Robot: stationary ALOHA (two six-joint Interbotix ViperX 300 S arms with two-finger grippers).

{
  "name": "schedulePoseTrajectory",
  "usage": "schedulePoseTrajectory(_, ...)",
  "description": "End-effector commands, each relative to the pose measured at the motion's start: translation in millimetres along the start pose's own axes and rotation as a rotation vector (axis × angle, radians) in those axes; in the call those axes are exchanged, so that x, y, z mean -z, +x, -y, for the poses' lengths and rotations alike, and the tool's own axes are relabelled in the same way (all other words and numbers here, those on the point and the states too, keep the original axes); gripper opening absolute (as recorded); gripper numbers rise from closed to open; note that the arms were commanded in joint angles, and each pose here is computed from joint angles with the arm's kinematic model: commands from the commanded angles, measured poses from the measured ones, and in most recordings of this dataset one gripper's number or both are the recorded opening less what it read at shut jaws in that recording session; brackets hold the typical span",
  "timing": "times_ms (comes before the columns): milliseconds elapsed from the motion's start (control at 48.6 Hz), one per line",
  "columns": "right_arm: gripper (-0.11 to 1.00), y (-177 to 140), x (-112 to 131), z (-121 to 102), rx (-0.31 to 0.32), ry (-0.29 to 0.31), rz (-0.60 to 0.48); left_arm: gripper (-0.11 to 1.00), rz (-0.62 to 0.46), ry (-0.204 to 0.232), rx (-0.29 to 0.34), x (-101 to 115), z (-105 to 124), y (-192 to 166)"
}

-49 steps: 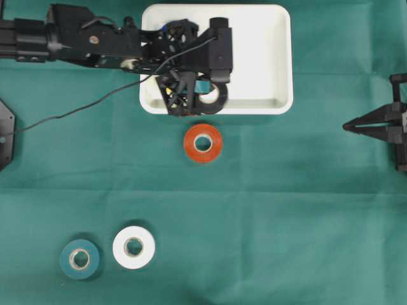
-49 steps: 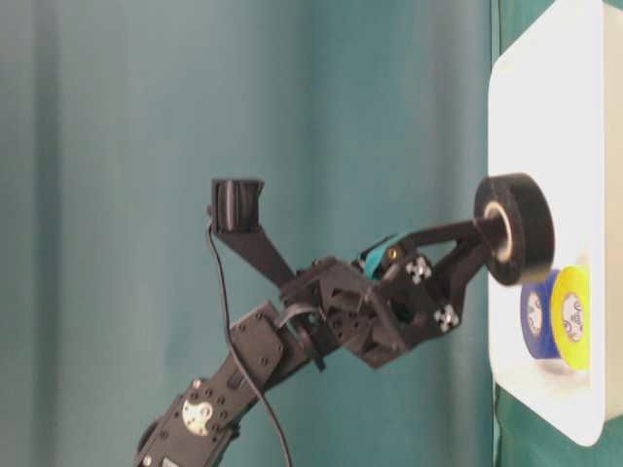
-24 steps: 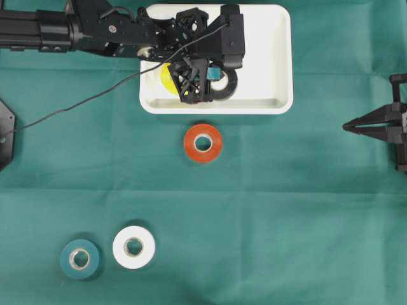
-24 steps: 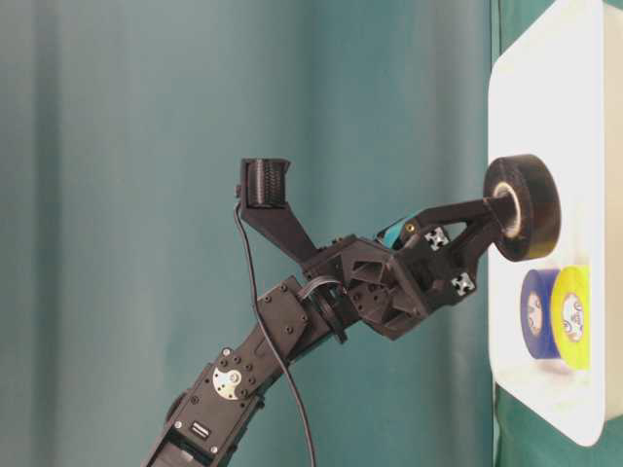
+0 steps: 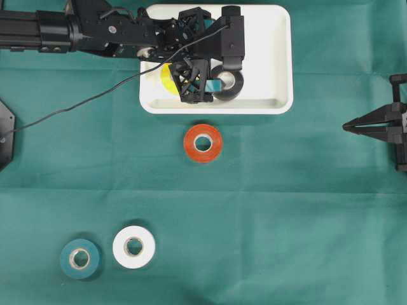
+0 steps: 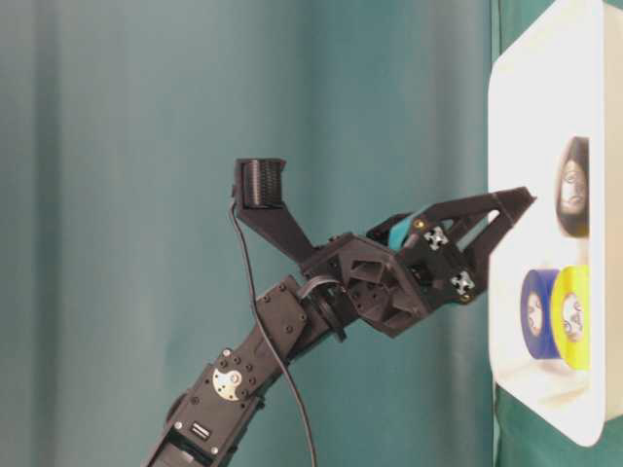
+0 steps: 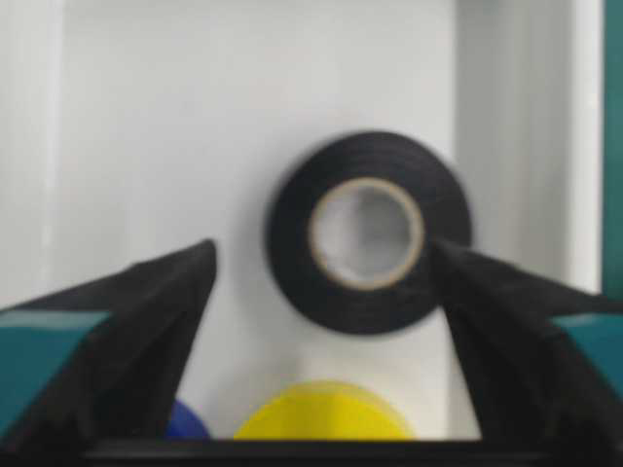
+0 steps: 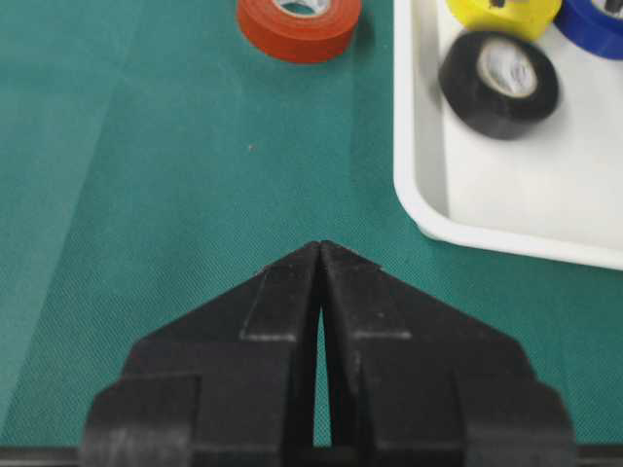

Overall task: Put the tape into the white case with the left arm.
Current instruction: 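Lift the black tape and carry it into the white tray, then open the left gripper, release the black tape, retract left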

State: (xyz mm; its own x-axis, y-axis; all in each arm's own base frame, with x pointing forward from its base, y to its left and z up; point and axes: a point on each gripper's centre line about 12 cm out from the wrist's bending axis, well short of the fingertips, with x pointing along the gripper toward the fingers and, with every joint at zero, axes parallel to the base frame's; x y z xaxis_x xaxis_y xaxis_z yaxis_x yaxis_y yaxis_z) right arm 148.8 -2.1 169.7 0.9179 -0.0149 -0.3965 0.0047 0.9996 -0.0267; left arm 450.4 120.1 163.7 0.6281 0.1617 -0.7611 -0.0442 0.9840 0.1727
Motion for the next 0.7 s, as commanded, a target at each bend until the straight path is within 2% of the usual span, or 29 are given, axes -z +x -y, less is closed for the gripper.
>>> schedulePoseTrajectory(0,-0.09,0,-5,0,-0.001,0.0,0.017,0.95,0.042,-0.004,-0.014,-11,-4,-12)
schedulePoseTrajectory(267,-0.09,0,-6,0,0.0,0.0,0.018,0.94,0.047,-0.005,-0.01,-7,0,-24)
schedulePoseTrajectory(679,-0.09,0,-6,0,0.0,0.0,0.018,0.94,0.085,0.019,0.01,17,25,-80)
